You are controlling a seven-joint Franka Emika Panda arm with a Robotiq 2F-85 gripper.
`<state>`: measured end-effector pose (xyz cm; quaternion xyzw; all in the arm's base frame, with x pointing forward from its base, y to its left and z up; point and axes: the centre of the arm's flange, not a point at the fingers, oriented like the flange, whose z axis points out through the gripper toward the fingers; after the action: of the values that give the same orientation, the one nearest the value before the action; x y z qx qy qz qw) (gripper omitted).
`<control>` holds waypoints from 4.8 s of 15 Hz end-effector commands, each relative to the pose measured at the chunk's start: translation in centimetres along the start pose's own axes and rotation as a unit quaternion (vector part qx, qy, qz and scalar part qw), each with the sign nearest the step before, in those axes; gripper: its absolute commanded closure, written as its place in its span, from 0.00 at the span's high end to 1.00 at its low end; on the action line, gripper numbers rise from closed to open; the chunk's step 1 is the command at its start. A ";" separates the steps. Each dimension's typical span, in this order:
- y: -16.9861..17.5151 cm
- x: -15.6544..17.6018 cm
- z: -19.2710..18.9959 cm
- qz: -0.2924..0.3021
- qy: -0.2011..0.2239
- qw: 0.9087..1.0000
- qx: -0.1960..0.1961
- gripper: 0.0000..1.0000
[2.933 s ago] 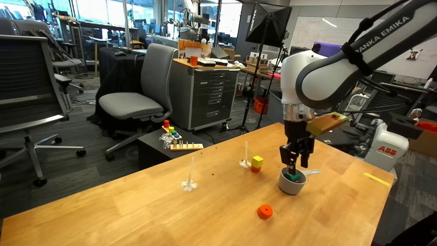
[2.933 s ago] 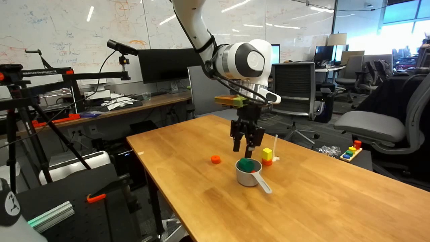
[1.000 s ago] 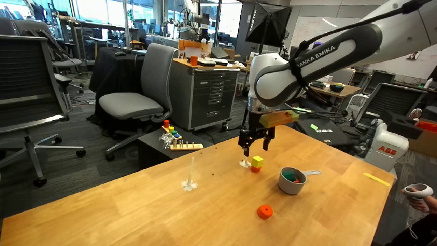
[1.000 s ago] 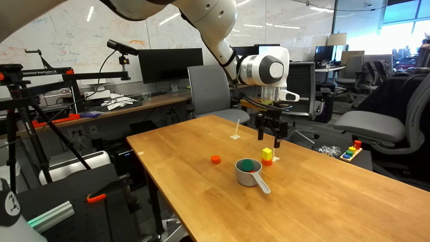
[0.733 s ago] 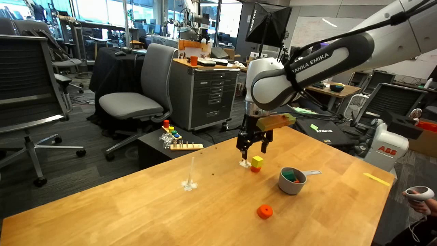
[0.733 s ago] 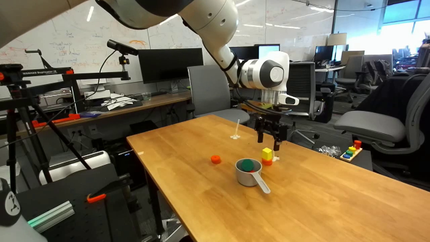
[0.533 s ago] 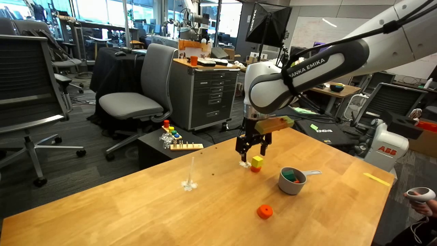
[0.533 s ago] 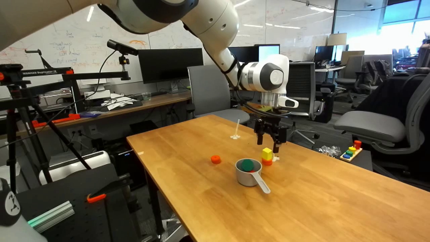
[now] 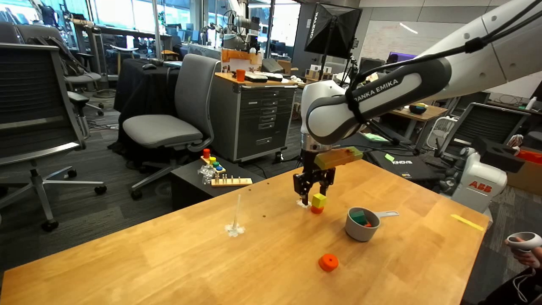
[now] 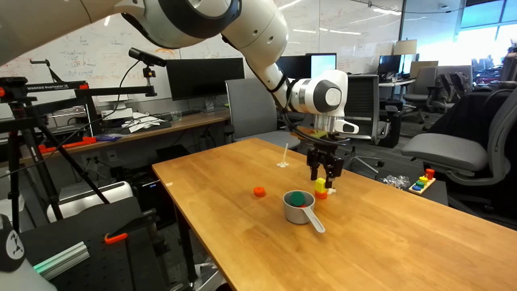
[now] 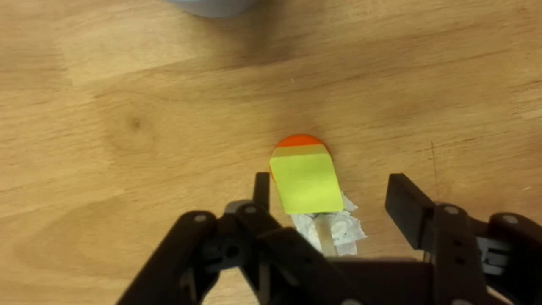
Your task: Put the blocks in the cup
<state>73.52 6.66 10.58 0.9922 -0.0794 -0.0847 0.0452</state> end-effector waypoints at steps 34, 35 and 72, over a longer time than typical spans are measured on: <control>6.4 -13.5 -5.8 0.033 -0.064 0.997 0.029 0.09; 6.6 -13.8 -5.6 0.034 -0.066 0.997 0.030 0.09; 6.6 -11.1 -2.6 0.062 -0.062 0.996 0.027 1.00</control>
<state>62.18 2.25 15.64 0.9791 -0.1452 -0.1410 0.0189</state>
